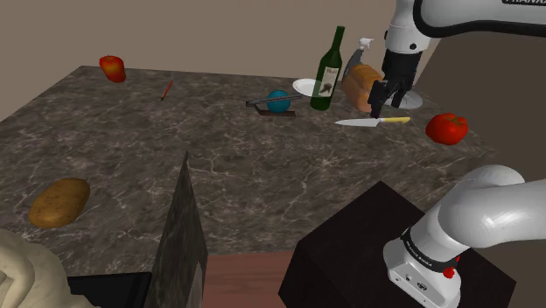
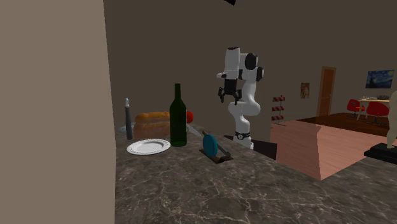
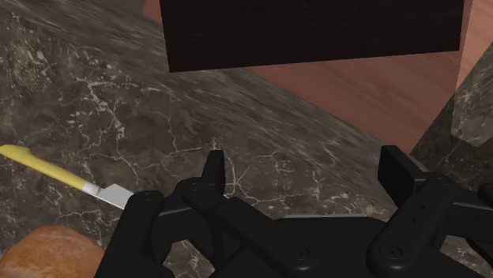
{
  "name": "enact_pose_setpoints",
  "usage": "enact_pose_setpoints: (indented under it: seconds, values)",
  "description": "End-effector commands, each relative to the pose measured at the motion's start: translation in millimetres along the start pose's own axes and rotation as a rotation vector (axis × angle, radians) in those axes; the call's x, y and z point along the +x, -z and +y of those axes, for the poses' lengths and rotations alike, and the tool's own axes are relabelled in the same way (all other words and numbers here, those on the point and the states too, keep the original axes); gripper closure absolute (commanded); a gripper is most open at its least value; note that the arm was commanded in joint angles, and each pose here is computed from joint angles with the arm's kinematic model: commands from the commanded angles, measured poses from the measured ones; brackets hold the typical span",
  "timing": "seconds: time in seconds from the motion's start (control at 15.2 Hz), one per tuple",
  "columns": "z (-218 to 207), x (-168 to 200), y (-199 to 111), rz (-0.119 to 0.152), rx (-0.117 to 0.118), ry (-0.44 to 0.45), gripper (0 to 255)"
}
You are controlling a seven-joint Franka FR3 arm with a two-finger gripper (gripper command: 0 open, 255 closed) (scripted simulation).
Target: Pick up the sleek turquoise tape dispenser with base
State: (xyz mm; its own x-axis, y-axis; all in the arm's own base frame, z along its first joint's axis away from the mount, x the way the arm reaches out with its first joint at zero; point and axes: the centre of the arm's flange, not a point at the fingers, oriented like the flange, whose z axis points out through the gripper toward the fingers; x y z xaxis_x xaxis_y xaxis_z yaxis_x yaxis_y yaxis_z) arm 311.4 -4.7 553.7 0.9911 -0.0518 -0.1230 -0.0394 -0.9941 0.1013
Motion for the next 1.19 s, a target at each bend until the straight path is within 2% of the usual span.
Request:
enact_pose_setpoints:
  seconds: [0.0,0.53,1.12]
  values:
    - [0,0,0,0.000,0.000,0.000,0]
    - [12,103,-9,0.004,-0.014,0.260,0]
    - [-6,218,-19,0.009,-0.030,0.552,0]
